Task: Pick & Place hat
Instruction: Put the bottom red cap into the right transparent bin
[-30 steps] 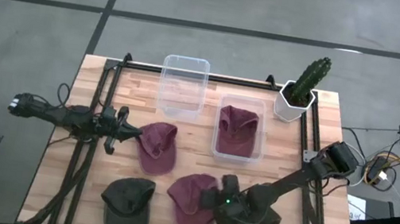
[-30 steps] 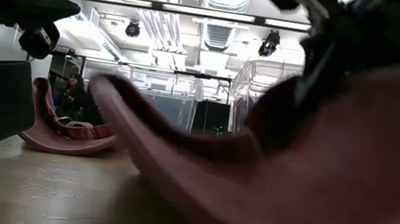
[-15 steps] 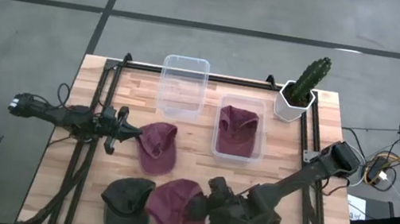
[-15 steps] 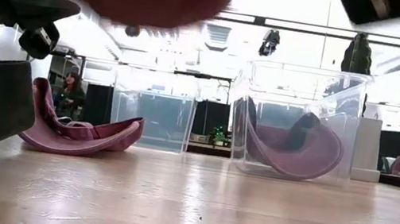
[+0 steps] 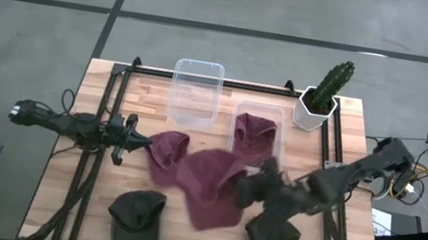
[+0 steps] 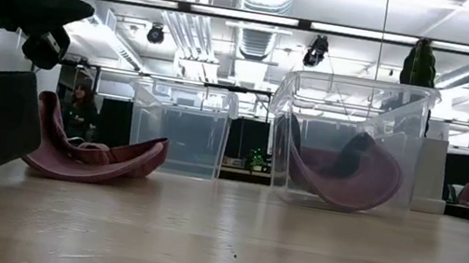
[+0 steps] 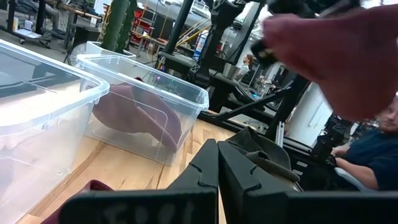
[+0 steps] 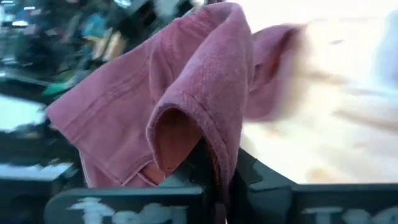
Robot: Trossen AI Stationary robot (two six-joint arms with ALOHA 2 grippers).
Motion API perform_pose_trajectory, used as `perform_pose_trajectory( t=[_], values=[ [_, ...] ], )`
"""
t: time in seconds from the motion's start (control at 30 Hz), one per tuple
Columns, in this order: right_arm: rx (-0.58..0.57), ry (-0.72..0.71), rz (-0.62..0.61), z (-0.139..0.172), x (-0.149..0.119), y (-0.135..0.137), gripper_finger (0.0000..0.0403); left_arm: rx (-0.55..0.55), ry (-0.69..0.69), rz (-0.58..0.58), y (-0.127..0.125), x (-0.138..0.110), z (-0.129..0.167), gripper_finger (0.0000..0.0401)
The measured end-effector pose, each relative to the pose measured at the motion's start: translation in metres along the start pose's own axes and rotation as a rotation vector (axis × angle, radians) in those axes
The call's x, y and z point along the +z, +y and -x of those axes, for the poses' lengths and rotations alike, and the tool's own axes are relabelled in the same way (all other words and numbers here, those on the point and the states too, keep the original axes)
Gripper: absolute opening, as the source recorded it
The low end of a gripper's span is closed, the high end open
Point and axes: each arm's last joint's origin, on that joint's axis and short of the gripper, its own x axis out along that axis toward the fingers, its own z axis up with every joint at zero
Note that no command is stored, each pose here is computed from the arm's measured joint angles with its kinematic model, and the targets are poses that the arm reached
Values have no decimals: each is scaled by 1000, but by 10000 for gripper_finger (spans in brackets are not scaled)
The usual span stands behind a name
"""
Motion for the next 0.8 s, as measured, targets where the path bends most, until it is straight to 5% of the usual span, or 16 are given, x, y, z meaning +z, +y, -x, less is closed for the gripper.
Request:
perform_pose_trajectory(
  t=[0.33, 0.6, 0.8],
  values=[
    [-215, -138, 8, 47, 77, -41, 8, 0, 0, 21, 0, 0, 0, 0],
    [-475, -250, 74, 24, 123, -87, 8, 0, 0, -8, 0, 0, 0, 0],
    [-493, -195, 42, -3, 135, -111, 8, 1, 0, -9, 0, 0, 0, 0]
  ],
)
